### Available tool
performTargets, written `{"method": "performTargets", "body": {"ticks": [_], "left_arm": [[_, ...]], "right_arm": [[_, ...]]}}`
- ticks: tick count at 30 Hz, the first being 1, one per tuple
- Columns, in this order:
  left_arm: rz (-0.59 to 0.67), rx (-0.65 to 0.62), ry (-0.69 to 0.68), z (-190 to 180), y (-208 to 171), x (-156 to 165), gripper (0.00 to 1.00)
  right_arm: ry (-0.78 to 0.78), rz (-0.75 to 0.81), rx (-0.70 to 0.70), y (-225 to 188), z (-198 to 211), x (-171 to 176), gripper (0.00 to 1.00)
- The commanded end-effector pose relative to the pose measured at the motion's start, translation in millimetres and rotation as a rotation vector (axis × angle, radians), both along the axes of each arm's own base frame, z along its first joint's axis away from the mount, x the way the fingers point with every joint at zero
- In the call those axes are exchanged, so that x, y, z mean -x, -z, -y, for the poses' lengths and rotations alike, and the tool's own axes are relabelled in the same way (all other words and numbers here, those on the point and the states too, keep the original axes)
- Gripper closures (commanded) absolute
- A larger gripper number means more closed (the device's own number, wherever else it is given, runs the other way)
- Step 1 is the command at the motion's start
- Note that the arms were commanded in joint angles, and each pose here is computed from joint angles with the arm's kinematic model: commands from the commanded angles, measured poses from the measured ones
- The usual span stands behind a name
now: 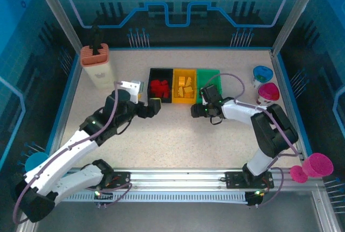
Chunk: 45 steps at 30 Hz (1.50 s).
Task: Sort the legos into containers by color
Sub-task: Pick up the lego from the center of the table, then place the lego in the container.
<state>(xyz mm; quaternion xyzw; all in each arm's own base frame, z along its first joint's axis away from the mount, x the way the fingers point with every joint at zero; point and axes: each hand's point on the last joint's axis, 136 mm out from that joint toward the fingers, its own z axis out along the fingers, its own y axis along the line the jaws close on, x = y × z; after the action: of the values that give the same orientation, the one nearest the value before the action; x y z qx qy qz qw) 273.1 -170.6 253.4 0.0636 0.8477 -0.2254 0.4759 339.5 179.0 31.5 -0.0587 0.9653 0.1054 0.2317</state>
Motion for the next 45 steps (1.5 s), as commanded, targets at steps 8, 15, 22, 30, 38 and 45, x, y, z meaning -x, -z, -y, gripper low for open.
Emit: {"method": "performTargets", "body": {"ticks": [8,15,22,30,38,45], "left_arm": [[-0.075,-0.022,-0.093,-34,34,33,0.06],[-0.102,-0.020,-0.121,-46,49,45,0.06],[-0.092,-0.020,-0.136,-52,51,49,0.06],[-0.115,-0.003,-0.132,-49,63,50,0.06],[-0.181,0.055,-0.130,-43,86,57,0.06],[-0.188,0.091,-0.116,-37,92,64,0.07]], "right_arm": [[-0.012,0.032,0.087,9,-14,-30,0.29],[-0.027,0.023,0.147,18,-21,-25,0.45],[-0.037,0.055,0.185,-1,-28,-13,0.67],[-0.094,0.195,0.123,-78,-54,-19,0.74],[-0.137,0.260,0.091,-130,-79,-60,0.72],[-0.115,0.229,0.056,-132,-89,-104,0.72]]}}
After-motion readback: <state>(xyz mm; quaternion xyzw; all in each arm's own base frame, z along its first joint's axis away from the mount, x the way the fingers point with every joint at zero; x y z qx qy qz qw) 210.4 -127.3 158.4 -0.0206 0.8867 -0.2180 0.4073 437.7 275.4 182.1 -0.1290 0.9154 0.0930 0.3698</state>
